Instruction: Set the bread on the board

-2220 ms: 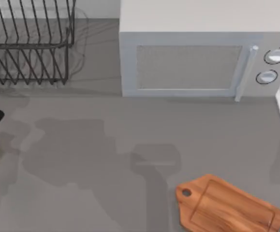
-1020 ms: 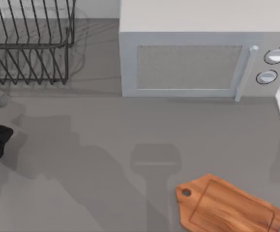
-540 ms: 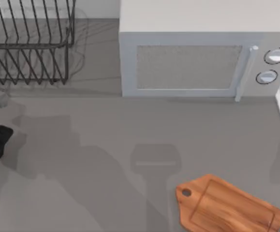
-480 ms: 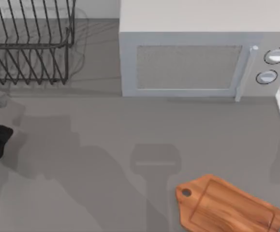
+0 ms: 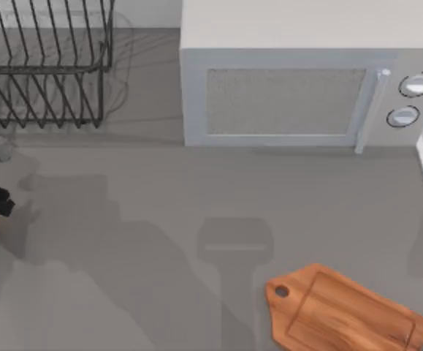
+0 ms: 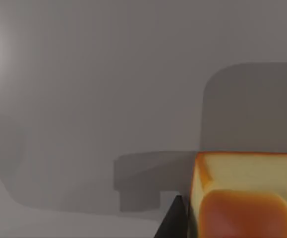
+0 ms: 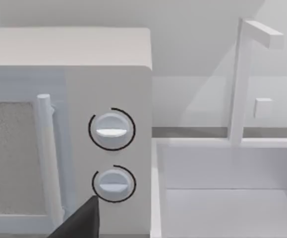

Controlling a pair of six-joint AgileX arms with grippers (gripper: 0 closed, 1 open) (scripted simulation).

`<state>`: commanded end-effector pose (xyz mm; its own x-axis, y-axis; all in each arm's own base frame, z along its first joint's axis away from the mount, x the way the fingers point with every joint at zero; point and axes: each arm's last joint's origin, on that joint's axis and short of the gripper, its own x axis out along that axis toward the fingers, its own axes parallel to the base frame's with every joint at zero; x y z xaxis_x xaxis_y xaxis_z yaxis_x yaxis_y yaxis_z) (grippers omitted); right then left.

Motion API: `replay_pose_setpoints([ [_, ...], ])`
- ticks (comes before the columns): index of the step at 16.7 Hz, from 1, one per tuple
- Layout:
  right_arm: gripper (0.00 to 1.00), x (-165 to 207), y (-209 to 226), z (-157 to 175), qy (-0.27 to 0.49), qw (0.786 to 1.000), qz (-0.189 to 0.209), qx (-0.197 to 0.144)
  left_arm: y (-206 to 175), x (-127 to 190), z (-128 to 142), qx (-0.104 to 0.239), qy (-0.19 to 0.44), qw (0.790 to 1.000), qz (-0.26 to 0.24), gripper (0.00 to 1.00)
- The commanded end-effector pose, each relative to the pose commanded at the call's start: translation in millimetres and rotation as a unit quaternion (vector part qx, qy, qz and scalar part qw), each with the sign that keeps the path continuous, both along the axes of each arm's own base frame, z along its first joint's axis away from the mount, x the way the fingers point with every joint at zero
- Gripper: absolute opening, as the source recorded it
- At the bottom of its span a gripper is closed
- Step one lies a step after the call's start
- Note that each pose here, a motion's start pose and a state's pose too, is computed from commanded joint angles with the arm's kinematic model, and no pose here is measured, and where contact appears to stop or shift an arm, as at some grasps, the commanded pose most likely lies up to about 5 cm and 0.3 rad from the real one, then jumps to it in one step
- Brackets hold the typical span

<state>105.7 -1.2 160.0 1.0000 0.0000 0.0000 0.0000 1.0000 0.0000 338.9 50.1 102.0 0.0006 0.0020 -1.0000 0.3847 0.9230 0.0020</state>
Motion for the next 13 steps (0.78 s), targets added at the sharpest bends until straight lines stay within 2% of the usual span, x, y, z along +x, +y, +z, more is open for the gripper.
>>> replay_pose_setpoints([
  [5, 1.00, 0, 0, 0, 0.000, 1.000, 0.000, 0.000, 0, 0, 0, 0.000, 0.000, 1.000, 0.000, 0.00],
  [6, 1.00, 0, 0, 0, 0.000, 1.000, 0.000, 0.000, -1, 0, 12, -0.006, -0.011, 1.000, 0.002, 0.00],
  [9, 1.00, 0, 0, 0, 0.000, 1.000, 0.000, 0.000, 0, 4, 23, -0.005, -0.013, 1.000, 0.003, 0.00],
  [13, 1.00, 0, 0, 0, 0.000, 1.000, 0.000, 0.000, -1, 5, 66, -0.007, -0.001, 1.000, 0.001, 0.00],
])
